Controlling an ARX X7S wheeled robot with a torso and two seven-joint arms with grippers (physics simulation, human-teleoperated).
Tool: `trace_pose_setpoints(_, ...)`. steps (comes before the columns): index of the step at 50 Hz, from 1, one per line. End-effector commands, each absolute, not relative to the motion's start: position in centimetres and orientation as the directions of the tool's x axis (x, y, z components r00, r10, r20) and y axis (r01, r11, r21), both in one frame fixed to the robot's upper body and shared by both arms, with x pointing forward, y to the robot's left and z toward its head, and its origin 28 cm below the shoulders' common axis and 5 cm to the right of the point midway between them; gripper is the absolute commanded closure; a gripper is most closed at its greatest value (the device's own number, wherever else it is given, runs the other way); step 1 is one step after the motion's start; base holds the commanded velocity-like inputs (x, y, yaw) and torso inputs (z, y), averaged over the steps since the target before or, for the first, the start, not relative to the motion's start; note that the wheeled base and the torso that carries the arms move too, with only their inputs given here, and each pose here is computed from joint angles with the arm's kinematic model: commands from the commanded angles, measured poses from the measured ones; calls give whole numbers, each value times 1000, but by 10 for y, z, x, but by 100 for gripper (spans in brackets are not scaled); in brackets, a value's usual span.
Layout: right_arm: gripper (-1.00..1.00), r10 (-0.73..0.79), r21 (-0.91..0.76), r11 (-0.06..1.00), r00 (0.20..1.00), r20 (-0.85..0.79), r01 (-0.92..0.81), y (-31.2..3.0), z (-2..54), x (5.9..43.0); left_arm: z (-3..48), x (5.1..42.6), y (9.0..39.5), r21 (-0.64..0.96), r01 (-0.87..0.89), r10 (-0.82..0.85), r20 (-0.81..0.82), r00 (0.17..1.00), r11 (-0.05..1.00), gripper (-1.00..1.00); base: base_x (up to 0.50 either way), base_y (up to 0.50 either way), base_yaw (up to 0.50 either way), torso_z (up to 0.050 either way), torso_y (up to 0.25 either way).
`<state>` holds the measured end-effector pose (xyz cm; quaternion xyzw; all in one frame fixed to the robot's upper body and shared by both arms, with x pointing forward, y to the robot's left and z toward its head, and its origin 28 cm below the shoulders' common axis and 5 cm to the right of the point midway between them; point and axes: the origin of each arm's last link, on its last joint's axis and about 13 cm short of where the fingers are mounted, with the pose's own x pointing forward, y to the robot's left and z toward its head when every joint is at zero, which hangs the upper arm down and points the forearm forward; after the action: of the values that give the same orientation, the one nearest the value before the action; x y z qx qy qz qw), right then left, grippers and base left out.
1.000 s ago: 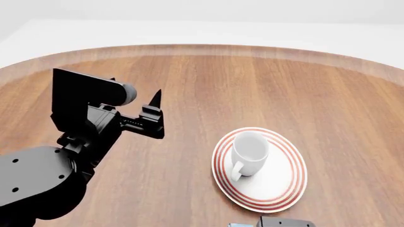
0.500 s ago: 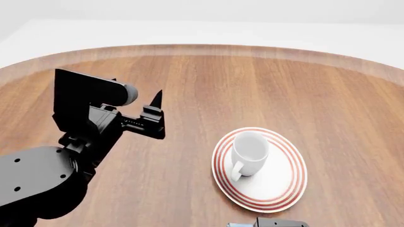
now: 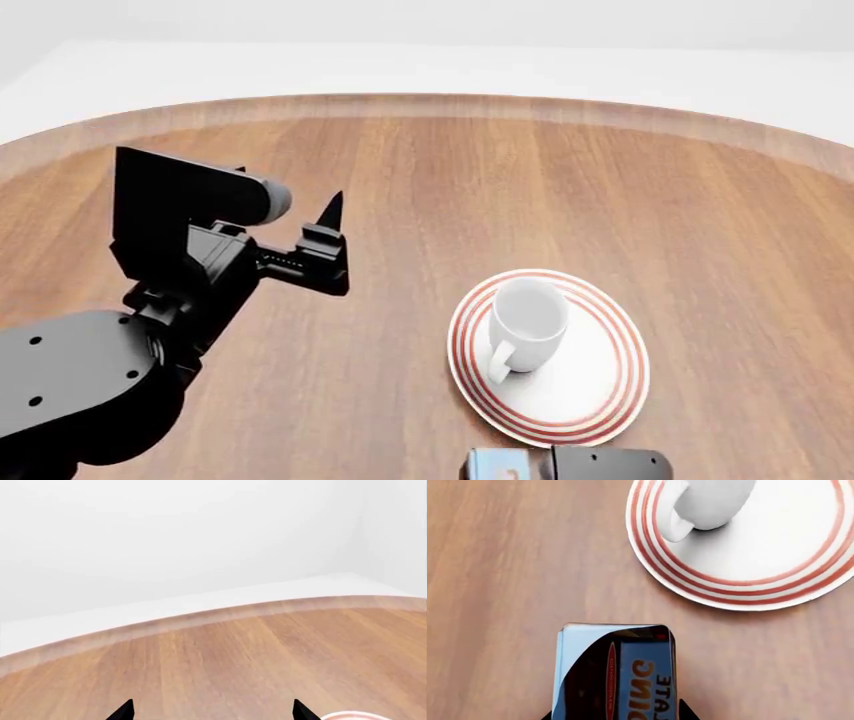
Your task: Pick up the white mug and put it on the plate, and put the chocolate pudding to the right of the plate.
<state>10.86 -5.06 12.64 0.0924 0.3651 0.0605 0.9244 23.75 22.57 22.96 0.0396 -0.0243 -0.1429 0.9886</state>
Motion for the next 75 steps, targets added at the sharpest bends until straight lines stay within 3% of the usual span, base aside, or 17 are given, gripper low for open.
trace_pose_setpoints(1,100,253,279,953,821,-511,-120,-54,171,101,235,238,221,77,317,-322,75,944,945,-100,0,0,0,0,0)
trace_pose_setpoints(13,100,347,321,921,840,-416,-221,-62,215,99,236,241,221,65,321,-326,76,942,945,-100,0,0,0,0,0)
trace_pose_setpoints(18,100,314,318,927,875,-369,-199,-78,231,100,238,242,218,66,330,-335,74,939,942,-100,0,0,0,0,0)
trace_pose_setpoints(41,100,-12,185,982,998,-66,24,-144,308,104,247,240,217,91,324,-331,83,940,942,-100,0,0,0,0,0)
trace_pose_setpoints(49,100,-164,143,978,984,61,154,-169,324,108,249,238,220,94,311,-319,90,943,946,-100,0,0,0,0,0)
trace_pose_setpoints(58,100,-276,41,958,878,392,283,-185,328,128,247,238,221,96,308,-317,88,945,946,-100,0,0,0,0,0)
trace_pose_setpoints(64,100,-248,58,968,899,361,244,-195,338,139,245,238,221,93,307,-315,83,945,947,-100,0,0,0,0,0)
trace_pose_setpoints(65,100,-268,-6,955,877,400,295,-198,339,145,246,237,221,95,308,-316,84,945,947,-100,0,0,0,0,0)
trace_pose_setpoints(71,100,-207,-31,972,904,373,235,-209,338,172,246,236,221,98,307,-316,85,945,947,-100,0,0,0,0,0)
trace_pose_setpoints(75,100,-262,-33,957,908,326,288,-223,341,198,245,235,222,101,306,-314,86,945,947,-100,0,0,0,0,0)
